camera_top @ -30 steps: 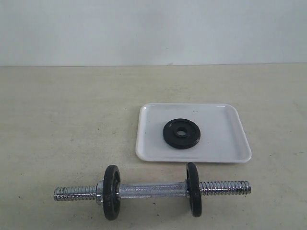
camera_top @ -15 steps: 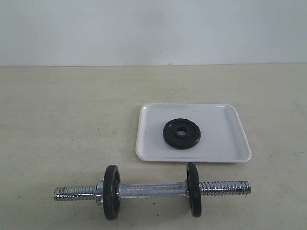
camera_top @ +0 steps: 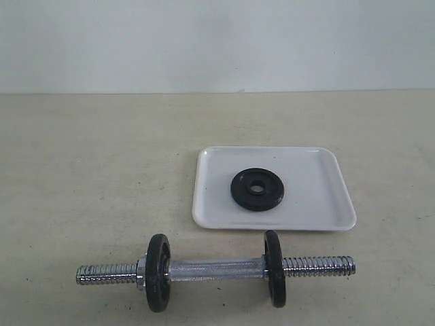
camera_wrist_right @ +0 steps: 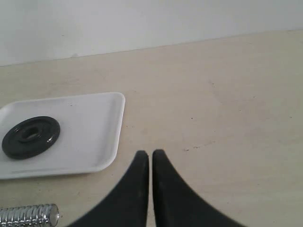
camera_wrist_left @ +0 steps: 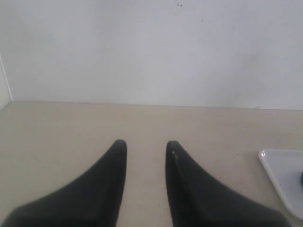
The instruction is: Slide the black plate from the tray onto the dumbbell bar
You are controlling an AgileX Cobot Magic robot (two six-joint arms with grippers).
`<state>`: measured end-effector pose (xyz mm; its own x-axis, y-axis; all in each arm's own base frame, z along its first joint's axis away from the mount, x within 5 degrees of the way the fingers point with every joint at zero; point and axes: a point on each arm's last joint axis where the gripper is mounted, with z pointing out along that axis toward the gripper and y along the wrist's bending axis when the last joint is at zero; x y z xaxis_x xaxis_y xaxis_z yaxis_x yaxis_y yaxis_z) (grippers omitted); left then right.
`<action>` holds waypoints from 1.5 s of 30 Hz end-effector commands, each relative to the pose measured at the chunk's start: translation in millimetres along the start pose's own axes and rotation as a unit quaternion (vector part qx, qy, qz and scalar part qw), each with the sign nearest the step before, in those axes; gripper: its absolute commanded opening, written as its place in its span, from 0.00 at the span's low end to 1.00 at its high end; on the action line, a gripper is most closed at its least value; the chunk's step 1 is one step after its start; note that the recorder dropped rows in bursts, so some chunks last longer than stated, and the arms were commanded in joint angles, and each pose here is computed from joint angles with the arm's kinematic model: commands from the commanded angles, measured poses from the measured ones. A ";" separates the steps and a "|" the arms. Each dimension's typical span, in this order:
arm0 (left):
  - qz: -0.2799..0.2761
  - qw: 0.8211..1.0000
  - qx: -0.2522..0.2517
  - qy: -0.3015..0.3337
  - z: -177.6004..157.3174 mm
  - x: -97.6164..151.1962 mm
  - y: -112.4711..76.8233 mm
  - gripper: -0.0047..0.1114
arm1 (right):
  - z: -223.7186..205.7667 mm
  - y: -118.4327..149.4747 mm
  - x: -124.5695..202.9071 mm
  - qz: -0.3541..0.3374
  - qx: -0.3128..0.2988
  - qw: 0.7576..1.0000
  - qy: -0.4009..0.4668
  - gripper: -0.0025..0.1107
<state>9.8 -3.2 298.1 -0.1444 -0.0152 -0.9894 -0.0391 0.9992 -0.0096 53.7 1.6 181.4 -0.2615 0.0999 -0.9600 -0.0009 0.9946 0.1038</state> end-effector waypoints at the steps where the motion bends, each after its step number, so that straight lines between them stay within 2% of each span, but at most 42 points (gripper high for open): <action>1: 0.005 1.000 0.010 0.020 0.6 4.0 -1.4 0.27 | -0.4 0.3 -1.6 -0.003 -0.002 1.000 -0.008 0.03; 31: 0.003 0.999 0.011 0.032 0.5 6.3 -1.6 0.27 | -0.4 0.0 -1.6 -0.008 0.000 1.000 -0.008 0.03; 37: 0.003 0.999 0.013 0.032 0.5 6.3 -1.6 0.27 | -1.6 1.5 -14.4 -0.008 -0.008 0.997 -0.079 0.03; 41: 0.005 0.999 0.022 0.033 0.4 6.3 -1.8 0.27 | -5.6 3.5 -30.1 0.086 -0.034 0.982 -0.165 0.03; 45: 0.005 0.999 0.026 0.033 0.4 6.3 -1.8 0.27 | -11.5 0.9 -43.7 0.215 -0.060 0.945 -0.240 0.03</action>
<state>8.8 -4.4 293.0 -0.2016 -0.0012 -0.9795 -0.0011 1.0000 -0.0010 56.3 1.1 215.3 0.0954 0.3756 -0.9218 -0.0636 0.9265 0.3709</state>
